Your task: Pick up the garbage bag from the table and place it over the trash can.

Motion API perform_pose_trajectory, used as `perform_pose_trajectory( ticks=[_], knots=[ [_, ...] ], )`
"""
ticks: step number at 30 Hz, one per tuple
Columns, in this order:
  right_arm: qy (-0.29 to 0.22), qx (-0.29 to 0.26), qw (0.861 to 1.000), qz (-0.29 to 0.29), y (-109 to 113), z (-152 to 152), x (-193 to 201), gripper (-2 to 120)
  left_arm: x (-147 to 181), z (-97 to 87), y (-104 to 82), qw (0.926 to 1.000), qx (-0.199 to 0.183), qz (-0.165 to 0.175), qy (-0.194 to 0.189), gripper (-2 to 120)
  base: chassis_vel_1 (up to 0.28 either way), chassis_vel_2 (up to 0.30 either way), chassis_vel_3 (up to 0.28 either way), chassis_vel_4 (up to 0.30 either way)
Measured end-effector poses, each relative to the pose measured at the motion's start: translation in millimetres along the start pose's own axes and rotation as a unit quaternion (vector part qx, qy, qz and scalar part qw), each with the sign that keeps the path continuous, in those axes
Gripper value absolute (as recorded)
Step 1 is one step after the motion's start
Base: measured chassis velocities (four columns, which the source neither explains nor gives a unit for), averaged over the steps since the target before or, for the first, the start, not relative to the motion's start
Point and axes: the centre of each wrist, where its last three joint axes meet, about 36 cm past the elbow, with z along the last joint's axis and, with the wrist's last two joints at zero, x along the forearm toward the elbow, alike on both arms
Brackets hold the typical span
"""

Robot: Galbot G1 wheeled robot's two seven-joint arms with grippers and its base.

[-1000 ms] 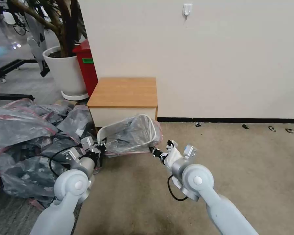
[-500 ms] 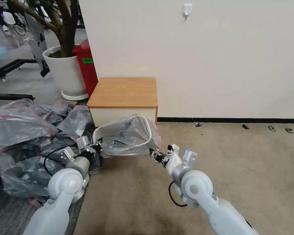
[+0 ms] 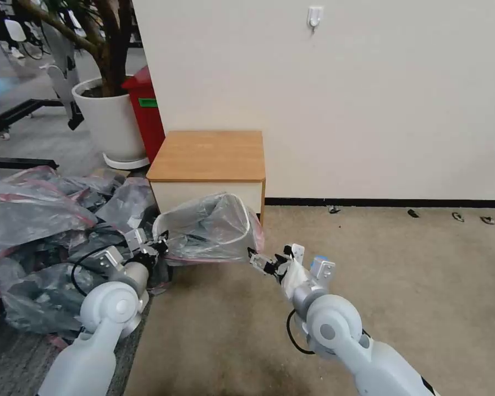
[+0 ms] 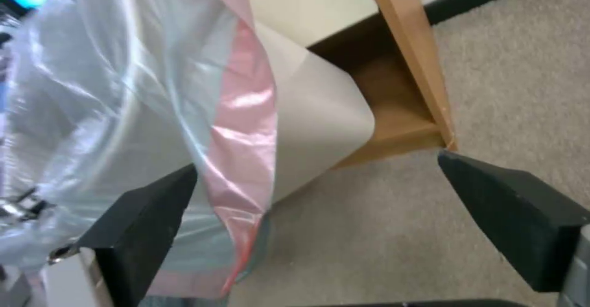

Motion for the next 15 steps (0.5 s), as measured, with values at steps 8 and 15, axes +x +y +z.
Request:
perform_pose_trajectory(
  ticks=[8, 15],
  knots=[
    [-0.025, -0.011, 0.999, -0.038, -15, -7, 9, 100, -3, -8.8, 9.8, 0.9999, -0.009, 0.008, 0.001, 3, 0.000, 0.000, 0.000, 0.000],
    [-0.027, -0.028, 0.991, -0.128, -49, -21, 9, 100, 5, -27.5, 33.9, 0.9975, -0.037, 0.061, 0.005, 3, 0.000, 0.000, 0.000, 0.000]
  ],
)
